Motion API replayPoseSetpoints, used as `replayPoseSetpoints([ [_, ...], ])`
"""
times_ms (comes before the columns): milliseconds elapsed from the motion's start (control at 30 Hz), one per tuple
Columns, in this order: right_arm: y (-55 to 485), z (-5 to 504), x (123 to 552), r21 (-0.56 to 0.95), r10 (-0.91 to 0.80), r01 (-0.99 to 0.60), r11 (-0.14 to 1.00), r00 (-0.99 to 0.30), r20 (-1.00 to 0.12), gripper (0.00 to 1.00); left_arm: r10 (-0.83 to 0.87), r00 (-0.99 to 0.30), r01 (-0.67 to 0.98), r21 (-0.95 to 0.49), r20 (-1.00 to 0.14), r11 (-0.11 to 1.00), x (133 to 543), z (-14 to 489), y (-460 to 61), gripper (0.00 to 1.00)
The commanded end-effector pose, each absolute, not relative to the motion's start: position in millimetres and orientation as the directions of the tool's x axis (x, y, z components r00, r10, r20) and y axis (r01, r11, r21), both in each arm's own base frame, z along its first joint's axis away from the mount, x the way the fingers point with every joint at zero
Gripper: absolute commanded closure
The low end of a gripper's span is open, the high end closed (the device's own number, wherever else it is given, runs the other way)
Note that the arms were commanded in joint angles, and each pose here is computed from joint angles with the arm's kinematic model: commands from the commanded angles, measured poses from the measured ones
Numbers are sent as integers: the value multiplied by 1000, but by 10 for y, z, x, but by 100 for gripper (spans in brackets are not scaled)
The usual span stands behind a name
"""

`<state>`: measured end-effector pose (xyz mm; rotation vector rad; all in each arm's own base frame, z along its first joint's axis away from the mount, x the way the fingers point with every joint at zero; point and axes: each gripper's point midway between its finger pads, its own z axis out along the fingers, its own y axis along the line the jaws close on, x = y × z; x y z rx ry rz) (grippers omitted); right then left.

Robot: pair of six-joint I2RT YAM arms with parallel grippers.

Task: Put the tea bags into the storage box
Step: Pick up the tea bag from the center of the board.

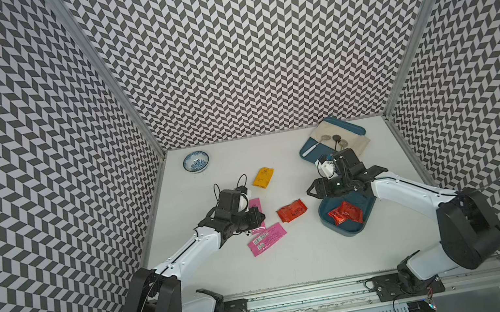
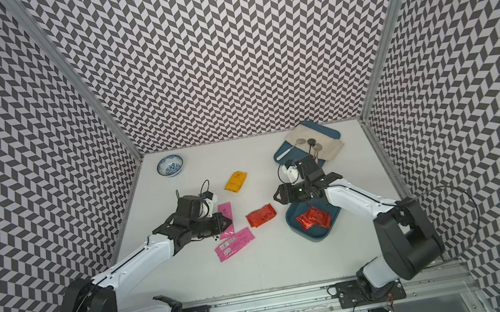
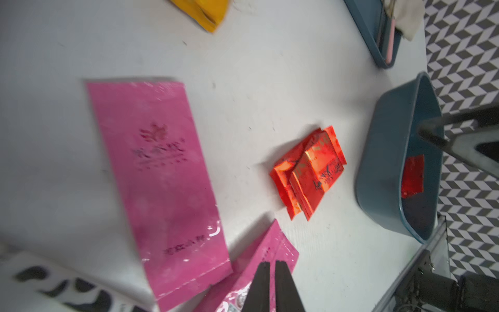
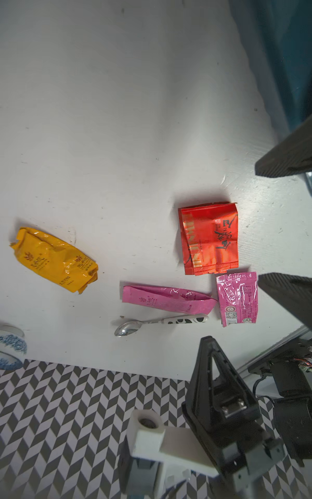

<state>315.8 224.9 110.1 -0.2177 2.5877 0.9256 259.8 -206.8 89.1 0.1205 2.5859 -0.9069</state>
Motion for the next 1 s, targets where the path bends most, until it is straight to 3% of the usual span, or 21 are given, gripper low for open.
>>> replayPoseSetpoints([
  [0, 2431, 1001, 3204, 603, -55, -313, 734, -912, -406, 39, -46, -944, 170, -602, -326, 780, 2441, 691, -2148, 90],
  [400, 2458, 545, 3446, 552, -79, -275, 788, -933, -351, 43, -54, -948, 167, -638, -312, 752, 2785, 588, -2449, 90],
  [967, 2711, 297, 3291, 622, -120, -278, 732, -951, -284, 48, -29, -964, 151, -635, -264, 757, 2778, 356, -2572, 92],
])
